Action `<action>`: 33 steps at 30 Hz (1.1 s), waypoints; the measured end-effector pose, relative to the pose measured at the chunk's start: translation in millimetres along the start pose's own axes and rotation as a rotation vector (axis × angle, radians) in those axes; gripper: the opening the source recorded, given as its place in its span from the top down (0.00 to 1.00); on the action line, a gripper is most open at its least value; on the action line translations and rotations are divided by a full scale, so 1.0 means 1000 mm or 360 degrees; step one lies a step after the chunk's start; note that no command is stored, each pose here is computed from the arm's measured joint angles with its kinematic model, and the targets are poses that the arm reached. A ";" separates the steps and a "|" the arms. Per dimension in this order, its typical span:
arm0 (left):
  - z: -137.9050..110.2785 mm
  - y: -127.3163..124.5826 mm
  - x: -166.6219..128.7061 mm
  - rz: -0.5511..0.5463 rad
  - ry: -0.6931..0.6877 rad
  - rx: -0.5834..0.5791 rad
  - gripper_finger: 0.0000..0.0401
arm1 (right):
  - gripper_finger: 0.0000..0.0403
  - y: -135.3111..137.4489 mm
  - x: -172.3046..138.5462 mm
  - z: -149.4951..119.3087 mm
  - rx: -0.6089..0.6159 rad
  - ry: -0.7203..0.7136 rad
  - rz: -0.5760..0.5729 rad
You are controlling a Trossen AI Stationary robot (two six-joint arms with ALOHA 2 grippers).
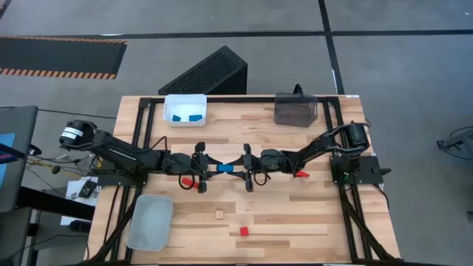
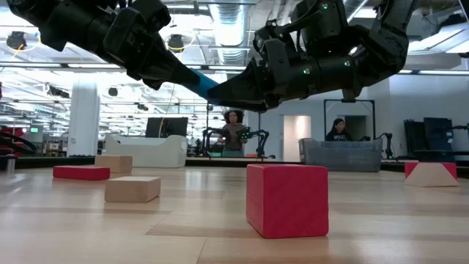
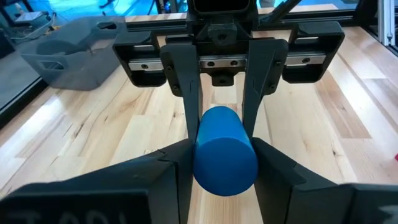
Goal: Sort & place blocks by color
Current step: Put the blue block into the white bin
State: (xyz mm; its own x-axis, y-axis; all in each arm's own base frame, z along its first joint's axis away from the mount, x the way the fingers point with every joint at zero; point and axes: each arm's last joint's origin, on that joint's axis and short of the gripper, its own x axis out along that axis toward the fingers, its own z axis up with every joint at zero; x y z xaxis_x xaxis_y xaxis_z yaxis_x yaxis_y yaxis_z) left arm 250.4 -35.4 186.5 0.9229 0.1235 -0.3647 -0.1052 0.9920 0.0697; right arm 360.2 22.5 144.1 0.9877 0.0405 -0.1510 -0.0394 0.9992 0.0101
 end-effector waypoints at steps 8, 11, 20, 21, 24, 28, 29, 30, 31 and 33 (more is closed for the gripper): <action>-0.001 0.005 0.000 0.0251 0.0011 0.0016 0.65 | 0.44 -0.003 0.000 -0.003 -0.0059 0.0066 -0.0181; -0.001 0.008 -0.001 0.0398 0.0013 0.0014 0.68 | 0.39 -0.006 -0.003 -0.008 -0.0024 0.0194 -0.0357; -0.009 0.042 -0.018 0.1115 0.0178 -0.0115 0.71 | 0.42 -0.003 -0.029 0.007 0.0147 0.0529 -0.0529; -0.011 0.053 -0.021 0.1201 0.0217 -0.0145 0.71 | 0.43 0.001 -0.031 0.011 0.0144 0.0522 -0.0507; -0.013 0.087 -0.026 0.1369 0.0269 -0.0298 0.71 | 0.46 0.016 -0.038 0.021 0.0128 0.0508 -0.0433; -0.016 0.127 -0.031 0.1381 0.0286 -0.0504 0.72 | 0.50 0.040 -0.043 0.028 0.0100 0.0469 -0.0327; -0.018 0.135 -0.033 0.1393 0.0292 -0.0539 0.72 | 0.51 0.046 -0.044 0.028 0.0089 0.0468 -0.0311; -0.020 0.143 -0.035 0.1412 0.0301 -0.0573 0.72 | 0.52 0.051 -0.045 0.027 0.0074 0.0471 -0.0303; -0.021 0.150 -0.037 0.1427 0.0308 -0.0608 0.72 | 0.53 0.055 -0.046 0.027 0.0056 0.0474 -0.0291; -0.027 0.163 -0.042 0.1435 0.0336 -0.0704 0.71 | 0.55 0.062 -0.048 0.026 0.0014 0.0477 -0.0286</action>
State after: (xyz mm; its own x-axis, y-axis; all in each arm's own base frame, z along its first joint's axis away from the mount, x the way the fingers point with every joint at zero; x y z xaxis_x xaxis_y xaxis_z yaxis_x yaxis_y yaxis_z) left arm 184.3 121.9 188.5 0.3537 0.7874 -0.5048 -0.8938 0.4436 0.0656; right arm 314.6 82.3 177.9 0.8903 -0.1353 -0.4347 0.1336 0.9904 -0.0347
